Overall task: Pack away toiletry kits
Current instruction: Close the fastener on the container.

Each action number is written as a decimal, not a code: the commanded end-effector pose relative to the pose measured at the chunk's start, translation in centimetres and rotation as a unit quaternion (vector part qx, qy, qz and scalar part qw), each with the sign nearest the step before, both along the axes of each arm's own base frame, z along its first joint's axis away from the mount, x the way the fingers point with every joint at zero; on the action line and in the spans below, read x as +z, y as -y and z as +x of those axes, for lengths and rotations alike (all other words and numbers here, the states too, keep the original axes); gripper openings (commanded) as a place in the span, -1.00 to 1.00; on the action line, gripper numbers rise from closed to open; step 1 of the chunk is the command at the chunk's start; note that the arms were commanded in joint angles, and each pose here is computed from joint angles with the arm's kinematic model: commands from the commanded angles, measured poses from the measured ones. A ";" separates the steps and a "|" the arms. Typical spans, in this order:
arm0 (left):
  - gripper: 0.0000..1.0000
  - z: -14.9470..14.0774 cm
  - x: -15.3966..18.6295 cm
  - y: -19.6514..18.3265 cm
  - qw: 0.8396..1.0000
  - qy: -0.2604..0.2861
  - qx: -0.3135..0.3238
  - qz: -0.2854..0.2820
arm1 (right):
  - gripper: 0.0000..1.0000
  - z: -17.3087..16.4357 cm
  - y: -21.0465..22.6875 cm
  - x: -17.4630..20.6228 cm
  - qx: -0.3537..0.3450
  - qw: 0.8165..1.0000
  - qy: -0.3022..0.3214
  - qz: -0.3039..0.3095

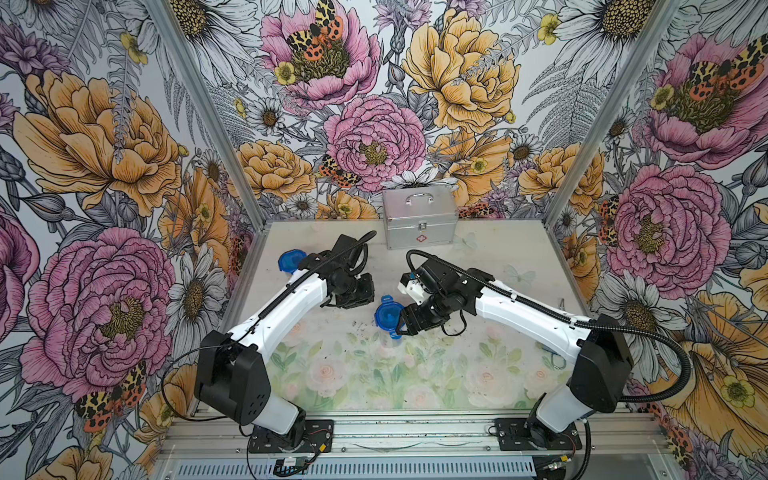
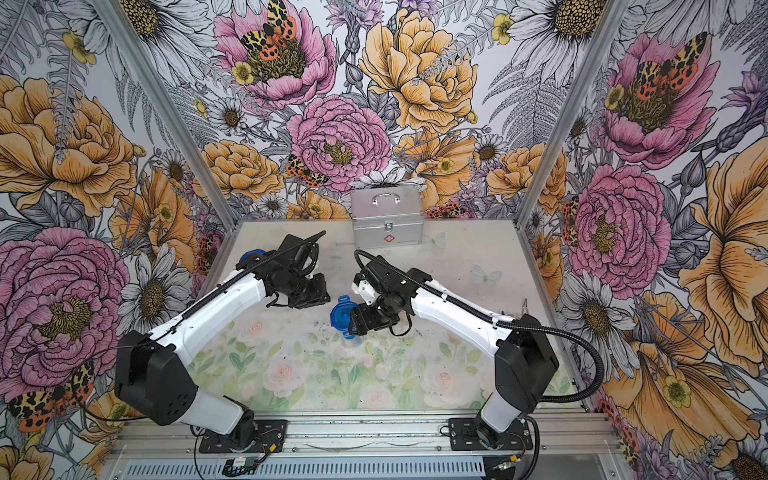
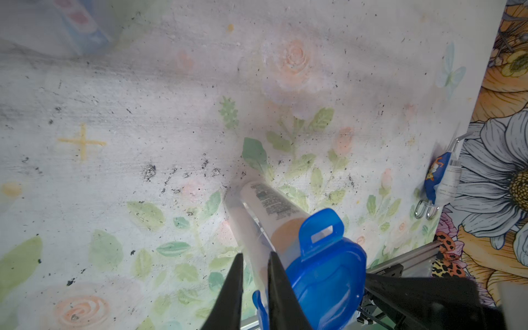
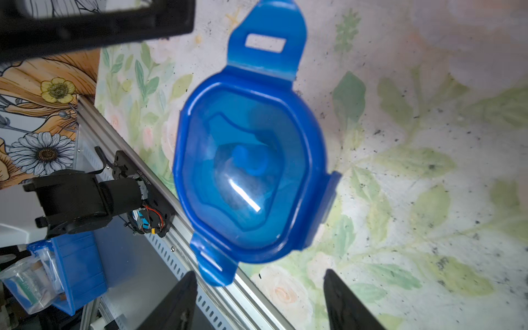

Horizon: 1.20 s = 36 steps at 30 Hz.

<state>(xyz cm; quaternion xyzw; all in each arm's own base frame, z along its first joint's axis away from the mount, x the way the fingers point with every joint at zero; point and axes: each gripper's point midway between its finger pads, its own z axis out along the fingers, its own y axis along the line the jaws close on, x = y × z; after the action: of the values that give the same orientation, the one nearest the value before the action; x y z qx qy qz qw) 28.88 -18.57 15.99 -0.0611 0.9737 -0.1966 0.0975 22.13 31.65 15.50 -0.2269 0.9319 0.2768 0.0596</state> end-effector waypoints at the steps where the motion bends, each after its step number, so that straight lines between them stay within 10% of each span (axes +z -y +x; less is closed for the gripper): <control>1: -0.65 -0.2 0.2 -0.2 1.000 0.014 -0.015 0.014 | 0.40 0.5 0.6 -1.7 -0.024 0.999 -0.009 -0.029; 25: -0.74 -5.0 1.9 1.0 0.999 -0.006 -0.016 -0.027 | 0.37 3.2 4.4 -2.5 -0.072 0.997 -0.016 -0.037; 36: -0.16 -1.3 6.0 1.9 0.996 0.054 -0.064 0.011 | 0.37 3.3 5.0 -1.8 -0.084 0.996 -0.013 -0.028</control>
<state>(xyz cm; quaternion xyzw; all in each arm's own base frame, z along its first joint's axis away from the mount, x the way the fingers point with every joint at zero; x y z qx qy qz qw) 26.74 -20.10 22.17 -0.0111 0.9675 -0.2150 0.1328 24.97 26.97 12.63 -0.1459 0.9583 0.2424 0.0404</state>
